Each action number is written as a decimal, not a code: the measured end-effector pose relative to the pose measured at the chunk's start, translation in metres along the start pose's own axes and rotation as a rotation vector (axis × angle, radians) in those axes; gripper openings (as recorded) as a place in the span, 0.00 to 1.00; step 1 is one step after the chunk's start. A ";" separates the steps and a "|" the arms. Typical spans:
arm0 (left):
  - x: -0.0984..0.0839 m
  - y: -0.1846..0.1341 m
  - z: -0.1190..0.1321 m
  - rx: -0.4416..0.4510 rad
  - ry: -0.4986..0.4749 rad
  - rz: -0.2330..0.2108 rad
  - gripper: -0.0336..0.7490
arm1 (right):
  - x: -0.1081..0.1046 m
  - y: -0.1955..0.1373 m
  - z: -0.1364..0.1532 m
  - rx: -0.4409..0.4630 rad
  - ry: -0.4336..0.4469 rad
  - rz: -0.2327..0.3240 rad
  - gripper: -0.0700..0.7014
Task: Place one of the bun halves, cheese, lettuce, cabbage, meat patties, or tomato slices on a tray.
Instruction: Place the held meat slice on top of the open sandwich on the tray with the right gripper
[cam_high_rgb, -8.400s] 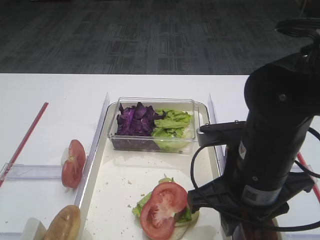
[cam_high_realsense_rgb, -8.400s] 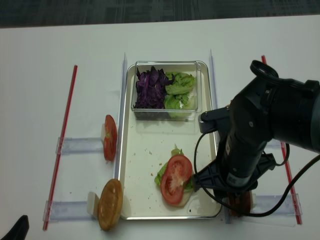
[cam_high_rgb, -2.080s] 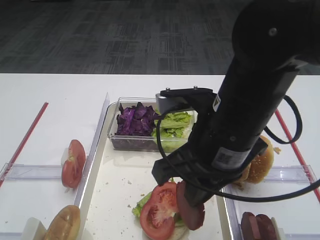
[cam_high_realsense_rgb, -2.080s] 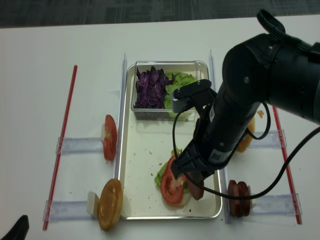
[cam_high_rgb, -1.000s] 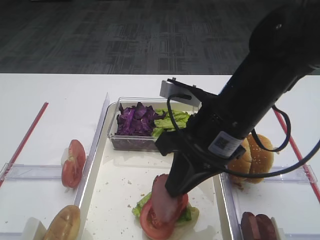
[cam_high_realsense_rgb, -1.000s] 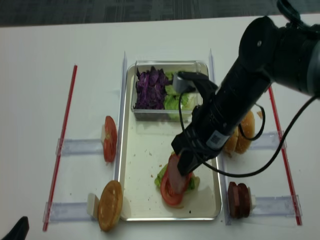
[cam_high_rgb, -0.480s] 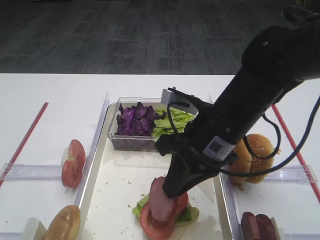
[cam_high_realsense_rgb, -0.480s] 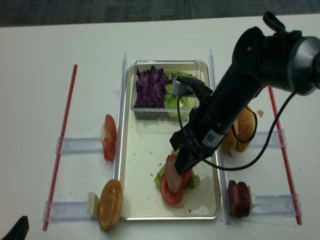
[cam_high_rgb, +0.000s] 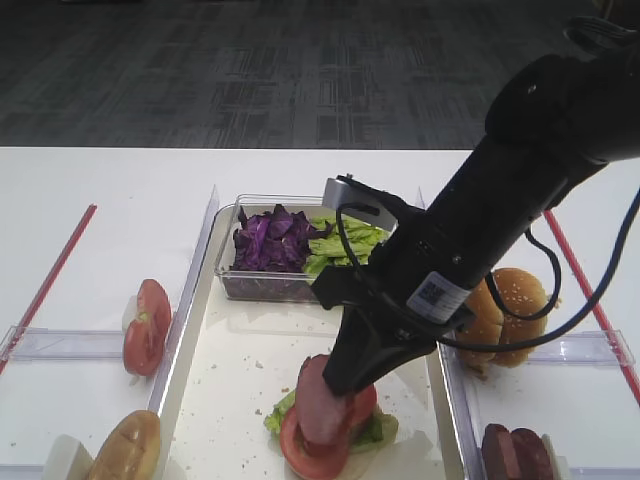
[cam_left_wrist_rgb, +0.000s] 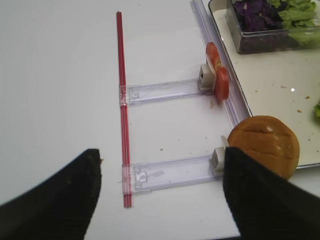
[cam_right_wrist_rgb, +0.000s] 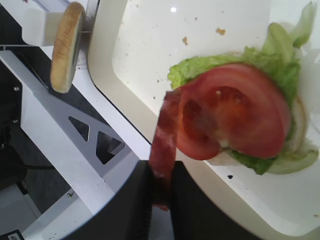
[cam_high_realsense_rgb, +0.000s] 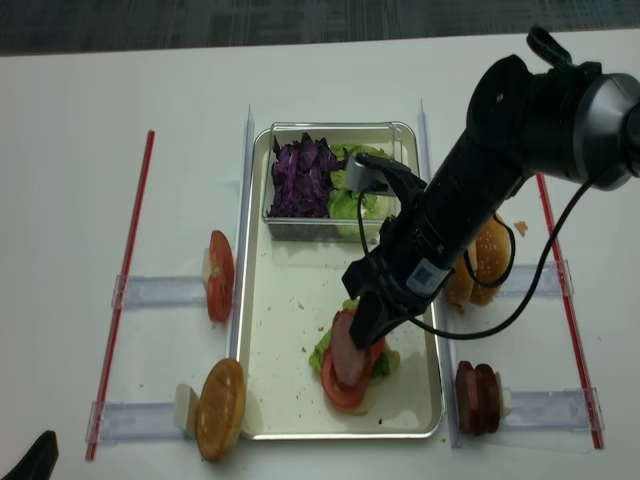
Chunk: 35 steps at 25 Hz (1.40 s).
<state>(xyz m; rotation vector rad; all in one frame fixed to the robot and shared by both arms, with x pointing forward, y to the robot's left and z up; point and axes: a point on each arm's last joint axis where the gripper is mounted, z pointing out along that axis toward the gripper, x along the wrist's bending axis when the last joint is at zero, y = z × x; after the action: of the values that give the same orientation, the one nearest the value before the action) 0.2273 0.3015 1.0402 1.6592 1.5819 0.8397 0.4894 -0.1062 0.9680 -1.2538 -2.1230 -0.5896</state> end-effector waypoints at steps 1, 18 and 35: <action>0.000 0.000 0.000 0.000 0.000 0.000 0.65 | 0.000 0.000 0.000 0.000 0.000 -0.002 0.26; 0.000 0.000 0.000 0.000 0.000 0.000 0.65 | 0.004 -0.002 0.000 0.022 0.042 -0.046 0.26; 0.000 0.000 0.000 0.000 0.000 0.000 0.65 | -0.025 0.005 -0.004 0.004 0.097 0.021 0.26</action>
<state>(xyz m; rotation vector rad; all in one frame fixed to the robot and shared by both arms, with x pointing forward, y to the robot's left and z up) 0.2273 0.3015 1.0402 1.6592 1.5819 0.8397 0.5043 -0.1222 0.9540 -1.2190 -2.0278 -0.6244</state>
